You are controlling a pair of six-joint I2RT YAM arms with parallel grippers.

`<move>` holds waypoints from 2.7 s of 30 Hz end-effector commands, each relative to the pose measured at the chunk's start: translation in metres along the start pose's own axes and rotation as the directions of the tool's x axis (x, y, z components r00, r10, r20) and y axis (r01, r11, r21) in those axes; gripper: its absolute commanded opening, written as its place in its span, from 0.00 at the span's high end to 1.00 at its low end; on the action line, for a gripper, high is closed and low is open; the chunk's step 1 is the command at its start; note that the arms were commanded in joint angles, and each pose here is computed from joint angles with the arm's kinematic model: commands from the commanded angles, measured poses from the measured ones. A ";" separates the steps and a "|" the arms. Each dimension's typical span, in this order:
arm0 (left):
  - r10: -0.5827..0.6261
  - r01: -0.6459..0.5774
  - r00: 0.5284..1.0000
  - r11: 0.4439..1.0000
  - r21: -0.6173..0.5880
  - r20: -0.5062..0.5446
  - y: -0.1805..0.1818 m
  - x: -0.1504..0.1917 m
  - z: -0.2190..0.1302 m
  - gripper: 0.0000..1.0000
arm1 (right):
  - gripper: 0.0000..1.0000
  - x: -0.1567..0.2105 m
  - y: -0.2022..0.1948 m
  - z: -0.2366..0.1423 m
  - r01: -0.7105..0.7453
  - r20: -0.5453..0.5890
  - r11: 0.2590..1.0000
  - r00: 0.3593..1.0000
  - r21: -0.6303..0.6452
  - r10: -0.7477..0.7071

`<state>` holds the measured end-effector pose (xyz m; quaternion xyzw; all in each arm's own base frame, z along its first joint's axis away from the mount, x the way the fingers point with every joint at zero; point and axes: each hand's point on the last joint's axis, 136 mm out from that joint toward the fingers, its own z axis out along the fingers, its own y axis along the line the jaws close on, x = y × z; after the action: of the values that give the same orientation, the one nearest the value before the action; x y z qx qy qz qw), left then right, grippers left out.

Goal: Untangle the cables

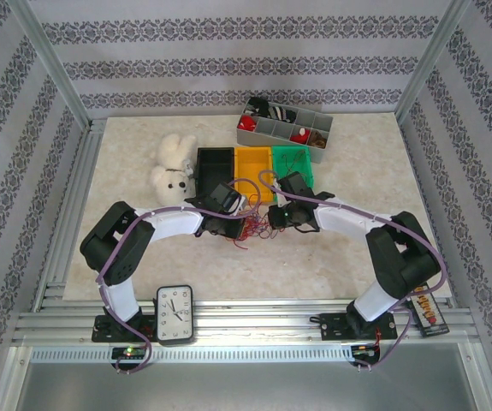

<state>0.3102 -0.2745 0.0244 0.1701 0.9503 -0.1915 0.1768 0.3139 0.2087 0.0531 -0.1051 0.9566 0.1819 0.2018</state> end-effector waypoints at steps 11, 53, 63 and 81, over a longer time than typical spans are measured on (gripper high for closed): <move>0.018 -0.024 0.991 0.999 -0.048 -0.130 0.013 0.039 0.007 1.00 | 1.00 0.001 -0.137 -0.089 -0.356 0.285 0.828 0.926 0.433 0.249; -0.024 0.024 0.999 1.000 0.008 -0.036 0.031 0.051 -0.022 1.00 | 1.00 -0.104 -0.139 -0.288 -0.460 0.775 0.888 0.554 -0.020 0.304; -0.089 0.085 0.994 0.994 -0.062 -0.063 0.042 0.053 -0.007 1.00 | 1.00 -0.183 -0.067 -0.324 -0.210 0.823 0.975 0.541 -0.066 0.172; -0.130 0.126 0.990 0.990 -0.066 -0.052 0.042 0.056 -0.004 1.00 | 1.00 -0.221 -0.066 -0.197 -0.180 0.676 0.983 0.728 0.023 0.117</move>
<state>0.2900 -0.2304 0.0196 0.1125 0.9593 -0.1957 0.1694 0.4548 0.0971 0.2966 0.0672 0.8318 0.2032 0.5122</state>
